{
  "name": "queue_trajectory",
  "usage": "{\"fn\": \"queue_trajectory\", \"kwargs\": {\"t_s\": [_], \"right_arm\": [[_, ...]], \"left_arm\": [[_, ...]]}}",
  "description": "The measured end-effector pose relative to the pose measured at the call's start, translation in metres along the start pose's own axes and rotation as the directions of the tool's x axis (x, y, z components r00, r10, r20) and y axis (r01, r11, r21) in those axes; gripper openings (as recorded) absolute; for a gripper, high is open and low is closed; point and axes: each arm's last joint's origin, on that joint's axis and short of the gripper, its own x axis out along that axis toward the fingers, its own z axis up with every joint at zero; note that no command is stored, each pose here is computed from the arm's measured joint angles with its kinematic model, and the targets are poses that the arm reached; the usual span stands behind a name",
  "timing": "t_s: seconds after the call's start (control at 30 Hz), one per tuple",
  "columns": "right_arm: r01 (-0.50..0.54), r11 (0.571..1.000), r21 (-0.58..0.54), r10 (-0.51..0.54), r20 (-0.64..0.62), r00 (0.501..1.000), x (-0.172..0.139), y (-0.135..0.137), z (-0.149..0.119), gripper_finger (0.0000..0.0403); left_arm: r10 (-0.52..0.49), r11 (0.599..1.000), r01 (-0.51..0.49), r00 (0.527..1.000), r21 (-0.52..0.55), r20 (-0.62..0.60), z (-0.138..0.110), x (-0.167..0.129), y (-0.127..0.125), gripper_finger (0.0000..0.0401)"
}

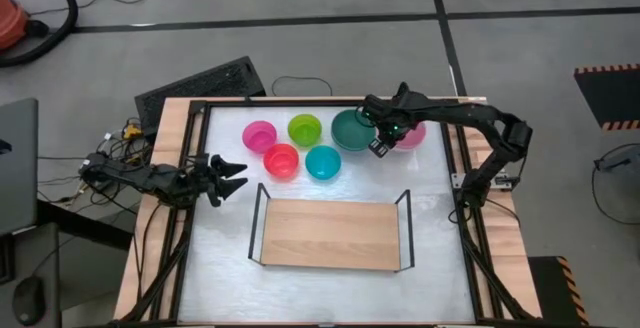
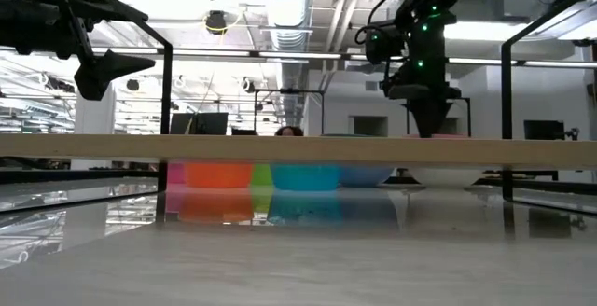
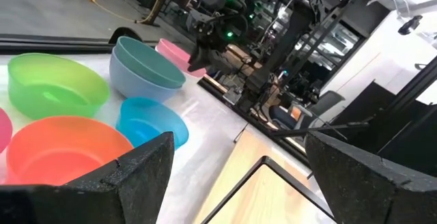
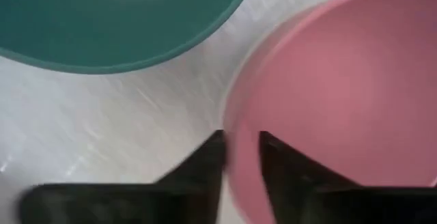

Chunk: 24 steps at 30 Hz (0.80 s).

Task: Place and stack bowls onto a shelf
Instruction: Put the big pink bowl on the shelf

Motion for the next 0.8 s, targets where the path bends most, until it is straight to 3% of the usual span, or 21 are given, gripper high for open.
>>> {"fn": "queue_trajectory", "kwargs": {"t_s": [0.1, 0.43, 0.6, 0.8], "right_arm": [[-0.002, 1.0, 0.006, 0.002, 0.013, 1.0, -0.005, -0.002, -0.002, 0.0027], [0.078, 0.997, 0.004, -0.077, 0.199, 0.977, -0.059, -0.004, -0.009, 0.0025], [0.02, 0.979, -0.202, 0.049, 0.333, 0.942, -0.102, 0.021, -0.021, 0.0025], [-0.134, 0.839, -0.527, 0.364, 0.362, 0.858, -0.143, 0.083, -0.047, 0.0025]], "left_arm": [[0.008, 1.0, -0.008, 1.0, 0.0, 0.005, 0.0, 0.0, 0.0, 0.0316], [0.021, 1.0, -0.021, 1.0, -0.003, 0.014, 0.0, 0.0, 0.001, 0.0316], [0.021, 1.0, -0.021, 1.0, -0.001, 0.014, 0.0, 0.0, 0.001, 0.0316], [0.021, 1.0, -0.022, 1.0, 0.004, 0.015, 0.0, 0.0, 0.001, 0.0316]]}}
